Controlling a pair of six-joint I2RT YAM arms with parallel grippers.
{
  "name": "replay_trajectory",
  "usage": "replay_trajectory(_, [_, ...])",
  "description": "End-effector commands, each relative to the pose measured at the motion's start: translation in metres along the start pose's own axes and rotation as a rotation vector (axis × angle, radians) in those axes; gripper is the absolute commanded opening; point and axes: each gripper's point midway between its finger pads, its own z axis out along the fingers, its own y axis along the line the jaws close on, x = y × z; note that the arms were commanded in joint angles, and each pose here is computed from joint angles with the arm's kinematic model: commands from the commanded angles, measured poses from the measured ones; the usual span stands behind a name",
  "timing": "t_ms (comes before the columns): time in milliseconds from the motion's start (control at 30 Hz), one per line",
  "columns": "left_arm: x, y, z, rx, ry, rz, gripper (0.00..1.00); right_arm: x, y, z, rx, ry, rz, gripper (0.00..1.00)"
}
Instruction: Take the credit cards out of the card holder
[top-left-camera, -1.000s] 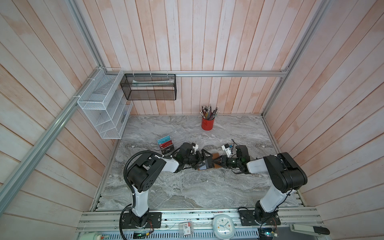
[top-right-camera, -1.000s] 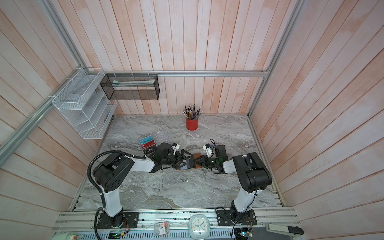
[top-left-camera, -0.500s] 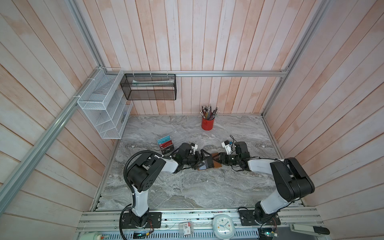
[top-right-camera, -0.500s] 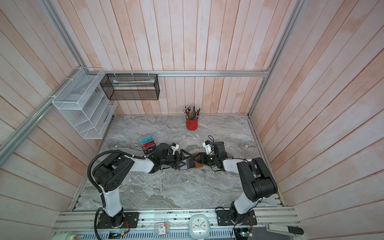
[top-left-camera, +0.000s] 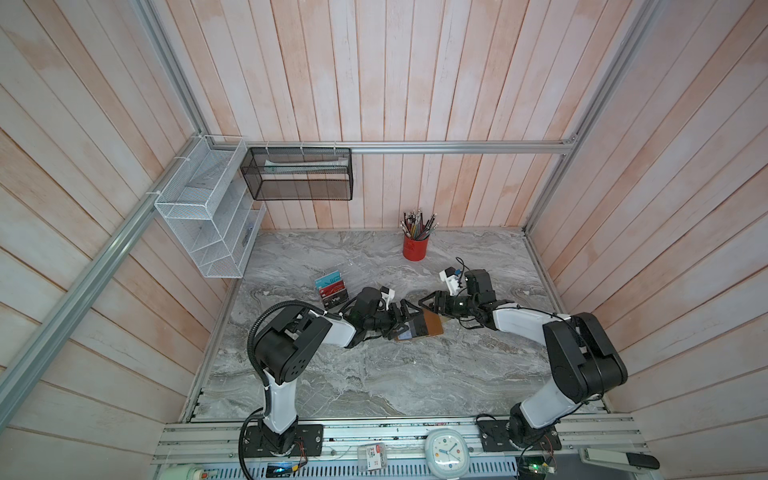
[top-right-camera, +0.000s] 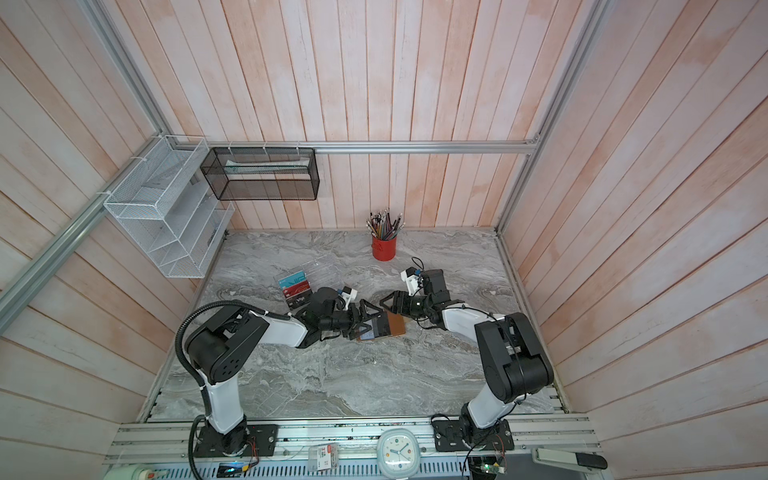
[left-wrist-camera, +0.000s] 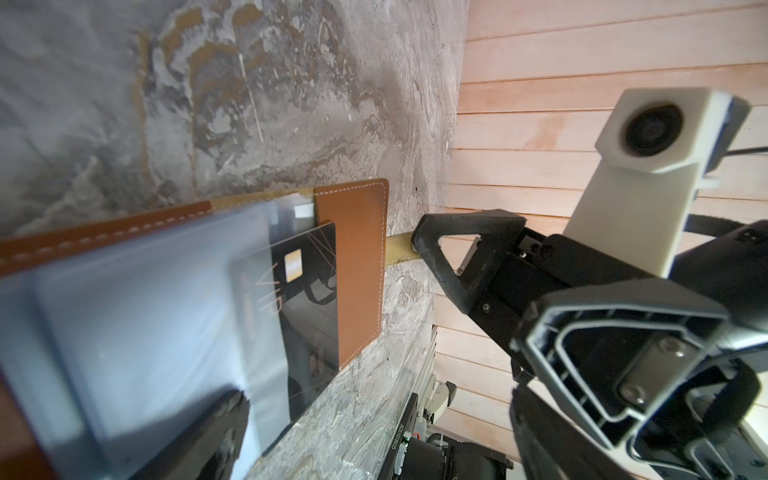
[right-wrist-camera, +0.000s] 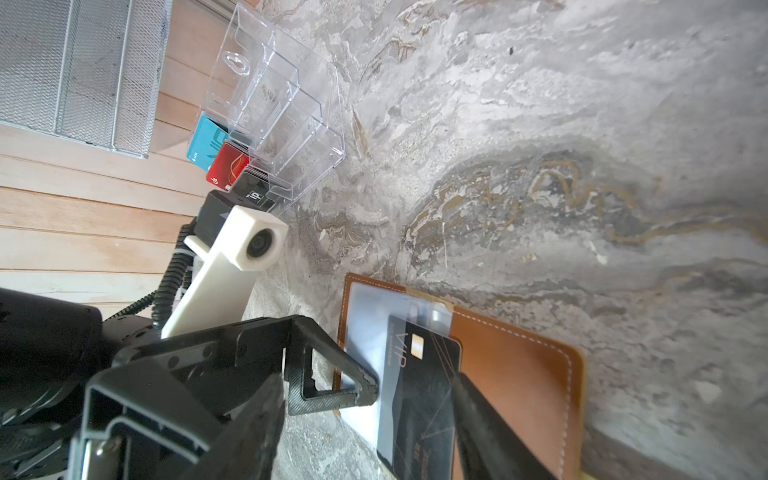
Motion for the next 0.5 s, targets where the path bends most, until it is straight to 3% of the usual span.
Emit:
replay_trajectory(0, [0.009, 0.037, -0.002, -0.096, 0.015, -0.074, 1.0, 0.008, -0.009, 0.007, 0.058, 0.01, 0.067, 0.64])
replay_trajectory(467, [0.01, 0.039, -0.002, -0.086, 0.014, -0.084, 1.0, 0.064, -0.004, -0.004, -0.051, -0.014, 0.169, 0.54])
